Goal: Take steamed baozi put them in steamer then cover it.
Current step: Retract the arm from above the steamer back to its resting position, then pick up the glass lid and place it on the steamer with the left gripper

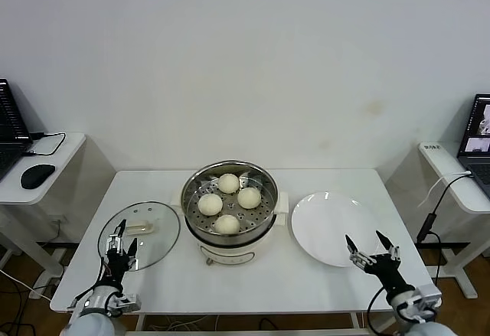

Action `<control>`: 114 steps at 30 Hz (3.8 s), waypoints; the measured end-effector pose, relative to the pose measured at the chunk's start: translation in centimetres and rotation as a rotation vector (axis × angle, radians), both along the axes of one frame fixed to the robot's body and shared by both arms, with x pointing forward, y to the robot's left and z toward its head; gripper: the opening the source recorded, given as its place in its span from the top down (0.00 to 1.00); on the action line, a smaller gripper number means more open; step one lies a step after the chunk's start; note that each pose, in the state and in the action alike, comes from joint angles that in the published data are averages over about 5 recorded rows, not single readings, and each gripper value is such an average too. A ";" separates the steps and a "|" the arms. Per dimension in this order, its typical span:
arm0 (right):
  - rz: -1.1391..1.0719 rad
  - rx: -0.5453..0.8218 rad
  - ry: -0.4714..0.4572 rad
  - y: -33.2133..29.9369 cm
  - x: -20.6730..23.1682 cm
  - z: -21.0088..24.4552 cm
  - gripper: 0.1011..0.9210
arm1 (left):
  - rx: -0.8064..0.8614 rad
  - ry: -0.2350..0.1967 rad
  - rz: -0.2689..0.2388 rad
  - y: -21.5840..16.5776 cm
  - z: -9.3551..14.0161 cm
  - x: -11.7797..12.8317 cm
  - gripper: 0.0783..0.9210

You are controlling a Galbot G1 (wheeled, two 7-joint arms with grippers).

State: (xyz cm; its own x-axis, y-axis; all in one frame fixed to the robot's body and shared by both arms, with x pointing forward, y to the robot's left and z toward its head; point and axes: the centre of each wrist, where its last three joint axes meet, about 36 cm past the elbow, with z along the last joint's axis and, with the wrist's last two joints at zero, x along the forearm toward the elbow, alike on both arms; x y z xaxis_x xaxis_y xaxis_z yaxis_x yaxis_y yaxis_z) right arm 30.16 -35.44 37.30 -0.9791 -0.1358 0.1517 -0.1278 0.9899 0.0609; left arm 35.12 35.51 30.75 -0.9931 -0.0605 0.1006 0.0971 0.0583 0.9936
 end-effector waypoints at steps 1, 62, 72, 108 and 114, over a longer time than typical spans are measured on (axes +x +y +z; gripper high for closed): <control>-0.002 0.000 0.001 0.0 -0.1 -0.1 0.12 | 0.017 0.004 0.000 0.1 -0.2 0.3 0.12; -0.067 -0.004 0.029 -1.1 -1.9 -2.3 0.12 | 0.072 0.083 0.177 0.6 -4.9 11.4 0.36; -0.068 -0.004 0.028 -1.0 -2.2 -2.2 0.12 | 0.054 0.090 0.181 1.2 -5.3 11.5 0.70; -0.057 0.011 -0.017 0.3 -1.5 -0.9 0.12 | 0.088 -0.007 0.185 2.7 1.7 7.0 0.92; -0.057 -0.008 -0.010 0.5 -1.6 -0.4 0.12 | 0.105 -0.032 0.203 3.1 4.1 5.9 0.92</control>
State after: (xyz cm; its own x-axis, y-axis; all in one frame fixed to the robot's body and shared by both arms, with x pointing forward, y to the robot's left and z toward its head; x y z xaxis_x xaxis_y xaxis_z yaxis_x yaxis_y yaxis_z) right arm 28.53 -34.94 36.95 -0.9867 -0.0782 0.1426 -0.0714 0.9961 0.0522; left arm 41.02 38.57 34.89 -0.9621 -0.2679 0.0514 0.0619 -0.0310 0.9976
